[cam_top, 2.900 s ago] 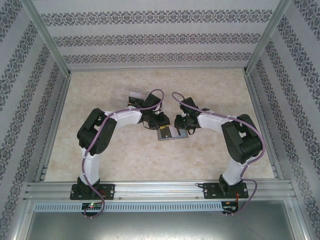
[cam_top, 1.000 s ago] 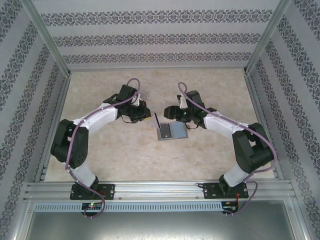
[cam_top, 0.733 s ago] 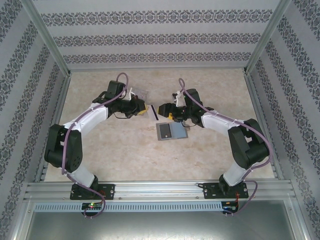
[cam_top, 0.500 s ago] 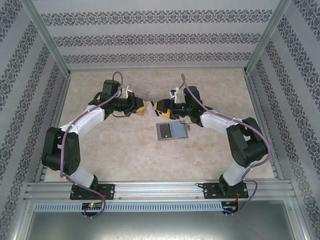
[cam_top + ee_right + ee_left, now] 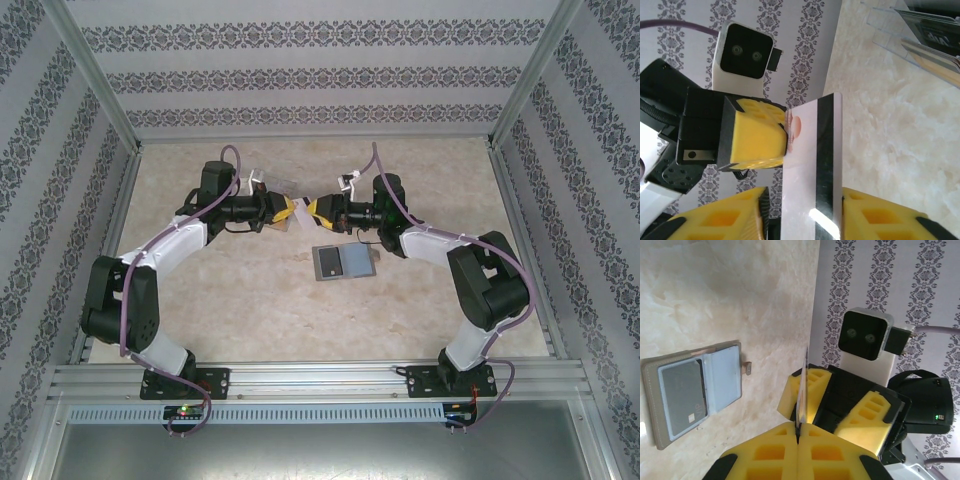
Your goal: Take the credit cards out of the card holder
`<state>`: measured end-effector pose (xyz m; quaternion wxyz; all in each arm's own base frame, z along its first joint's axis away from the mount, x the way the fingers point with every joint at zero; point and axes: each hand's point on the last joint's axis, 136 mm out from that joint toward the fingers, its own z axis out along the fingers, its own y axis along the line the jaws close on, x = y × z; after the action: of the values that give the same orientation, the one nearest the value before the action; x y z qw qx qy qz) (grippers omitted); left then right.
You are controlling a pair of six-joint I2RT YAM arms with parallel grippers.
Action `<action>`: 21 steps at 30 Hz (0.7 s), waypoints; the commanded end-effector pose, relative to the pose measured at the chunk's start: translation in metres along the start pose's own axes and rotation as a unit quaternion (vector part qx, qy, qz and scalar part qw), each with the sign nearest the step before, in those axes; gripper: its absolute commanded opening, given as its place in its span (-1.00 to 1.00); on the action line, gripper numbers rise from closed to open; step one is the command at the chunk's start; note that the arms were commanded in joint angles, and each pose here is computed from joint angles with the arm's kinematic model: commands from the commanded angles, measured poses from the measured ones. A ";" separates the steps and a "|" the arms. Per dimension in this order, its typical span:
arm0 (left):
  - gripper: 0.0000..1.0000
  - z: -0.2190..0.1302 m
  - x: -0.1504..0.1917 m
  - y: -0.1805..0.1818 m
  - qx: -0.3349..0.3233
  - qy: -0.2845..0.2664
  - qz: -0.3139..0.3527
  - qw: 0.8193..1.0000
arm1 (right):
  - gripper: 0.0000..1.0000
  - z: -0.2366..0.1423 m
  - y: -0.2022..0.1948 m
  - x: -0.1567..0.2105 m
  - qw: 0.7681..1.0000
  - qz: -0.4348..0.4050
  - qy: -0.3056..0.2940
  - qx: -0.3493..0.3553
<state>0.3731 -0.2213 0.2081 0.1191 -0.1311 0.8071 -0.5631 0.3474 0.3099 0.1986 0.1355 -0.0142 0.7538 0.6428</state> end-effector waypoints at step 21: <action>0.81 -0.140 0.008 0.079 -0.364 -0.115 0.052 0.923 | -1.00 0.000 -0.078 -0.004 0.924 -0.232 0.027 0.304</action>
<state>0.3385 -0.1170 0.1967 0.2005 -0.1890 0.9094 -0.3115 0.3617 0.2994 0.1357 0.2168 -0.0796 0.8646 0.4462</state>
